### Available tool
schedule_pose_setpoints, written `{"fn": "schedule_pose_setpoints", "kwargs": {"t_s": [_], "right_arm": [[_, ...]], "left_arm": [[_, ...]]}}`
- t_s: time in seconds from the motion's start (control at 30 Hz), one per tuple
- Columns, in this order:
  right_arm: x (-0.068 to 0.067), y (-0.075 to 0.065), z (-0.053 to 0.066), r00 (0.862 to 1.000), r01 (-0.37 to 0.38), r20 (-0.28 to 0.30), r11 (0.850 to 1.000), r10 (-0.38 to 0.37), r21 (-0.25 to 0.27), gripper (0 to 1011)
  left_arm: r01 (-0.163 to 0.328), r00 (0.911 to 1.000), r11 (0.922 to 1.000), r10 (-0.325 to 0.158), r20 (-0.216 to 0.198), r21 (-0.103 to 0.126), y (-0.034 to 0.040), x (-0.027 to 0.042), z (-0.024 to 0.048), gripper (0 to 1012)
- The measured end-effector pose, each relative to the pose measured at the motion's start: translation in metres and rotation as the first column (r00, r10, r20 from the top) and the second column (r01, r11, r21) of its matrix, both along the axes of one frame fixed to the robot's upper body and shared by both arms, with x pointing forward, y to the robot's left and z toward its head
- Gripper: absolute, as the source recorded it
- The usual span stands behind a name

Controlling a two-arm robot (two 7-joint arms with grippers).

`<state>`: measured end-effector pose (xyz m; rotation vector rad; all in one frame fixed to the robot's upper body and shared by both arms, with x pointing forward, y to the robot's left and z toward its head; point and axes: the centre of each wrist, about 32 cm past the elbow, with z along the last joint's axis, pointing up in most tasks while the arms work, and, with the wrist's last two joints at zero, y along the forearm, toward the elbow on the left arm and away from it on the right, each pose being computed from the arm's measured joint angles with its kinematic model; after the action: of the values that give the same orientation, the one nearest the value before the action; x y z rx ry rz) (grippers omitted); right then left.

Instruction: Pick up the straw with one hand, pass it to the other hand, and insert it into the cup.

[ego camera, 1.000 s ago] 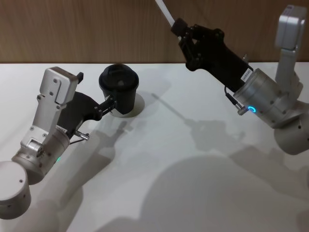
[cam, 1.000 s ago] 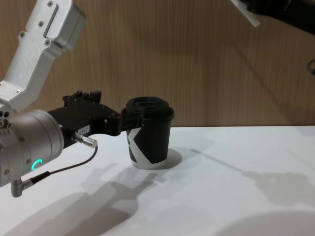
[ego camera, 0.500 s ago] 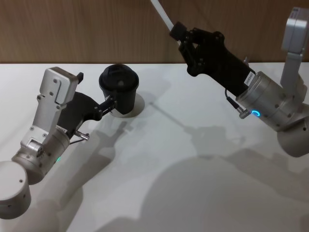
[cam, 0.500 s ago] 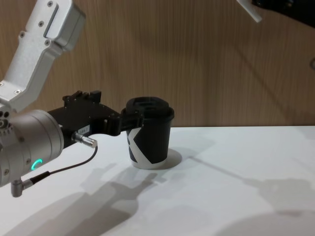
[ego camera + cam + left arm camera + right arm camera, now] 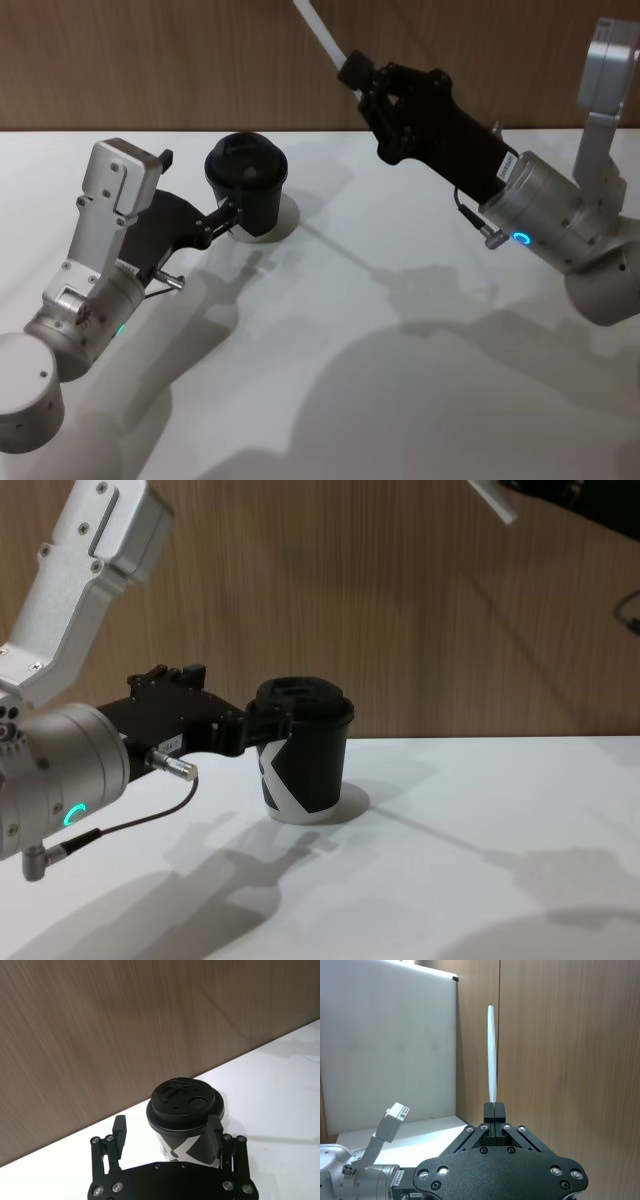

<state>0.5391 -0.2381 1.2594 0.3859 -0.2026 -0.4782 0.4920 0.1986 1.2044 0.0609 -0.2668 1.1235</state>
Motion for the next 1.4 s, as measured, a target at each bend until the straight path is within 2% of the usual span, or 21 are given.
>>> {"fn": "schedule_pose_setpoints", "kwargs": {"t_s": [0.07,0.3,0.47,0.6,0.7,0.77,0.8,0.83,0.93,0.97,1.03,1.07,1.1,1.13,1.17,1.23,1.27,1.3,1.33,1.37,1.4], "right_arm": [[0.000,0.001,0.000,1.000,-0.003,-0.001,1.000,0.003,0.001,1],[0.001,0.002,-0.001,1.000,-0.013,0.000,1.000,0.013,0.005,1],[0.001,0.003,-0.001,1.000,-0.017,-0.001,1.000,0.017,0.007,2],[0.001,0.003,-0.001,1.000,-0.019,-0.001,1.000,0.019,0.008,2],[0.001,0.003,-0.001,1.000,-0.020,-0.001,1.000,0.020,0.009,1],[0.001,0.003,-0.001,1.000,-0.021,-0.001,1.000,0.021,0.009,1],[0.001,0.003,-0.001,1.000,-0.021,-0.001,1.000,0.021,0.010,2],[0.001,0.003,-0.001,1.000,-0.021,-0.001,1.000,0.021,0.010,2],[0.001,0.003,-0.001,1.000,-0.022,-0.001,1.000,0.022,0.010,2],[0.001,0.003,-0.001,1.000,-0.022,-0.001,1.000,0.022,0.010,1],[0.001,0.003,-0.001,1.000,-0.023,-0.001,1.000,0.023,0.010,1],[0.001,0.003,-0.001,1.000,-0.023,-0.001,1.000,0.023,0.010,1],[0.001,0.003,-0.001,1.000,-0.023,-0.001,1.000,0.023,0.010,2],[0.001,0.003,-0.001,1.000,-0.023,-0.001,1.000,0.023,0.010,1],[0.001,0.004,-0.001,1.000,-0.023,-0.001,1.000,0.023,0.010,2],[0.001,0.004,-0.001,1.000,-0.024,-0.001,1.000,0.024,0.010,1],[0.001,0.004,-0.001,1.000,-0.024,-0.001,1.000,0.024,0.010,1],[0.001,0.004,-0.001,1.000,-0.024,-0.001,1.000,0.024,0.011,1],[0.001,0.004,-0.001,1.000,-0.024,-0.001,1.000,0.024,0.011,2],[0.001,0.004,-0.001,1.000,-0.024,-0.001,1.000,0.024,0.011,2],[0.001,0.004,-0.001,1.000,-0.024,-0.001,1.000,0.024,0.011,1]], "left_arm": [[0.000,1.0000,1.0000,0.000,-0.001,-0.002,0.0004,0.0000,0.0002,1003],[0.029,0.9996,0.9986,-0.029,-0.005,-0.044,0.0057,-0.0002,0.0071,1003],[0.075,0.9971,0.9925,-0.075,-0.005,-0.097,0.0136,-0.0003,0.0156,1002],[0.116,0.9931,0.9827,-0.117,-0.001,-0.145,0.0206,0.0000,0.0229,1003],[0.161,0.9865,0.9671,-0.164,0.005,-0.197,0.0282,0.0005,0.0304,1002],[0.179,0.9834,0.9598,-0.181,0.007,-0.217,0.0312,0.0007,0.0331,1003],[0.191,0.9809,0.9543,-0.194,0.007,-0.230,0.0326,0.0008,0.0345,1003],[0.209,0.9768,0.9453,-0.214,0.009,-0.250,0.0356,0.0011,0.0371,1003],[0.233,0.9708,0.9310,-0.239,0.013,-0.281,0.0408,0.0016,0.0416,1003],[0.255,0.9646,0.9177,-0.263,0.013,-0.305,0.0437,0.0018,0.0439,1003],[0.271,0.9593,0.9056,-0.282,0.015,-0.326,0.0471,0.0023,0.0467,1003],[0.288,0.9535,0.8927,-0.301,0.017,-0.347,0.0502,0.0027,0.0490,1003],[0.308,0.9459,0.8763,-0.324,0.019,-0.371,0.0533,0.0031,0.0514,1003],[0.308,0.9459,0.8763,-0.324,0.019,-0.371,0.0533,0.0031,0.0514,1002],[0.326,0.9383,0.8599,-0.345,0.022,-0.393,0.0563,0.0036,0.0537,1003],[0.342,0.9309,0.8442,-0.365,0.025,-0.413,0.0585,0.0040,0.0553,1003],[0.350,0.9268,0.8337,-0.375,0.028,-0.427,0.0602,0.0043,0.0565,1003],[0.367,0.9175,0.8153,-0.397,0.031,-0.448,0.0627,0.0048,0.0583,1003],[0.376,0.9130,0.8051,-0.407,0.034,-0.459,0.0643,0.0053,0.0595,1003],[0.389,0.9049,0.7875,-0.424,0.039,-0.478,0.0663,0.0058,0.0611,1003],[0.400,0.8984,0.7741,-0.437,0.042,-0.491,0.0672,0.0061,0.0619,1003]]}}
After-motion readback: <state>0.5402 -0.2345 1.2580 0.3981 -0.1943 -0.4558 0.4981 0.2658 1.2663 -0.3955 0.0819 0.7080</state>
